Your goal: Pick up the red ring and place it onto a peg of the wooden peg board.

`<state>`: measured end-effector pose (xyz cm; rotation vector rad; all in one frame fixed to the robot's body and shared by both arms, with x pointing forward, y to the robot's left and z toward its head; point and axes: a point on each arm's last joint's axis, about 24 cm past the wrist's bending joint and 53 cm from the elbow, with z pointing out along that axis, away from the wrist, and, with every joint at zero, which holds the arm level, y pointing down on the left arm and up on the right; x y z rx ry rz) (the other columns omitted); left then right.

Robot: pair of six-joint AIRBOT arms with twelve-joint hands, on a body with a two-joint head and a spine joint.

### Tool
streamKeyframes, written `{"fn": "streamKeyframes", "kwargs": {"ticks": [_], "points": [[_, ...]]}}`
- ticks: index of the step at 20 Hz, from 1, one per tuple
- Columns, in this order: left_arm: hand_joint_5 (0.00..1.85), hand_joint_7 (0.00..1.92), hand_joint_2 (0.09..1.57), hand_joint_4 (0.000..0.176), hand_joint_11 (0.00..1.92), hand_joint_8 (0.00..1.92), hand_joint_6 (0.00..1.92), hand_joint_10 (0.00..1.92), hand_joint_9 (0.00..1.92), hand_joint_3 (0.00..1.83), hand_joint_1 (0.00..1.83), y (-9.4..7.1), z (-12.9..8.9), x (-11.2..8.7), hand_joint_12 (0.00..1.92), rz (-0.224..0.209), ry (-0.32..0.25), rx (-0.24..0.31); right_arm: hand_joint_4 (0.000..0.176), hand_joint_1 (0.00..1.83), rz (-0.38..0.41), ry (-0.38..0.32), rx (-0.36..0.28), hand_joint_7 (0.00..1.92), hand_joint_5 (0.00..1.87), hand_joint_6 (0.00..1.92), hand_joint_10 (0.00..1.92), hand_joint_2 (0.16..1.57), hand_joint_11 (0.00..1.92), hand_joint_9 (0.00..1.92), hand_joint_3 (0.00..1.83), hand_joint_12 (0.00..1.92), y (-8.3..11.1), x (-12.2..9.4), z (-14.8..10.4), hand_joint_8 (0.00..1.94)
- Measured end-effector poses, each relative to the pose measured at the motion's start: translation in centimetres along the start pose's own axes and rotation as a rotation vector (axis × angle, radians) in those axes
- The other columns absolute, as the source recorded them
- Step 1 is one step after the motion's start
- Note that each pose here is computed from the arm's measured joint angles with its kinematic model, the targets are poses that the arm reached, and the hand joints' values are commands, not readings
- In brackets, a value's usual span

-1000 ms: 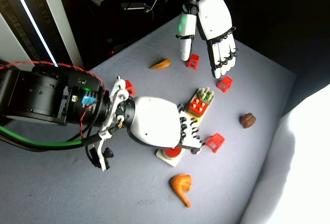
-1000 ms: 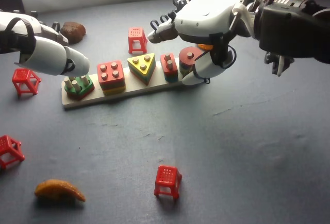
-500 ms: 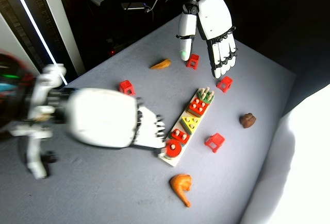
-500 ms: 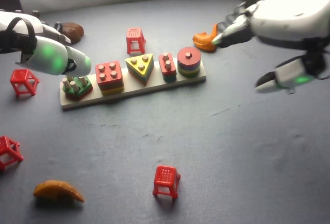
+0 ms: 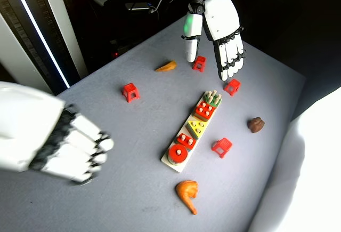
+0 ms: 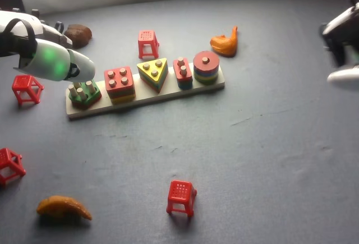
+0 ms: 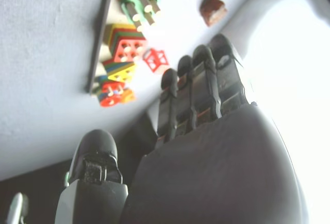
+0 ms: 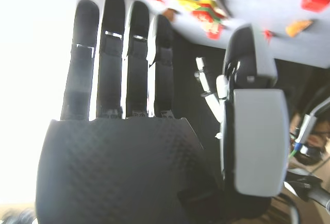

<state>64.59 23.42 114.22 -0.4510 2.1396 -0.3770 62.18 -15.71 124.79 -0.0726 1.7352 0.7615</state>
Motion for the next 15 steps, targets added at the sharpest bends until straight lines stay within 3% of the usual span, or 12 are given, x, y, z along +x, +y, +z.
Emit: {"fn": "streamKeyframes", "kwargs": {"ticks": [2,8,12,15], "points": [[0.18,0.16,1.29,0.000,0.00,0.00,0.00,0.00,0.14,0.00,0.00,-0.1,0.0,0.1,0.29,0.001,0.003,0.002,0.000,0.46,0.006,0.007,0.030,1.17,1.02,1.92,1.92,1.49,1.43,1.28,0.01,1.92,-0.9,0.2,-1.1,1.94],[0.19,0.18,1.28,0.000,0.00,0.00,0.00,0.00,0.15,0.00,0.00,-0.5,-0.4,0.6,0.29,0.009,0.008,0.012,0.000,0.39,0.010,0.036,0.090,1.12,0.95,1.92,1.92,1.52,1.37,1.21,0.00,1.92,-3.1,0.1,-2.8,1.94],[0.18,0.17,1.29,0.000,0.00,0.01,0.01,0.00,0.14,0.00,0.00,-0.5,-0.4,0.5,0.27,0.011,0.005,0.013,0.000,0.39,0.009,0.030,0.086,1.13,0.97,1.92,1.92,1.51,1.37,1.21,0.00,1.92,-2.8,0.0,-2.8,1.94],[0.18,0.17,1.28,0.000,0.00,0.00,0.00,0.00,0.15,0.00,0.00,-0.5,-0.4,0.5,0.31,0.012,0.005,0.013,0.000,0.45,0.028,0.017,0.082,1.16,1.00,1.92,1.92,1.49,1.52,1.29,0.00,1.92,-2.6,-0.2,-2.8,1.94]]}}
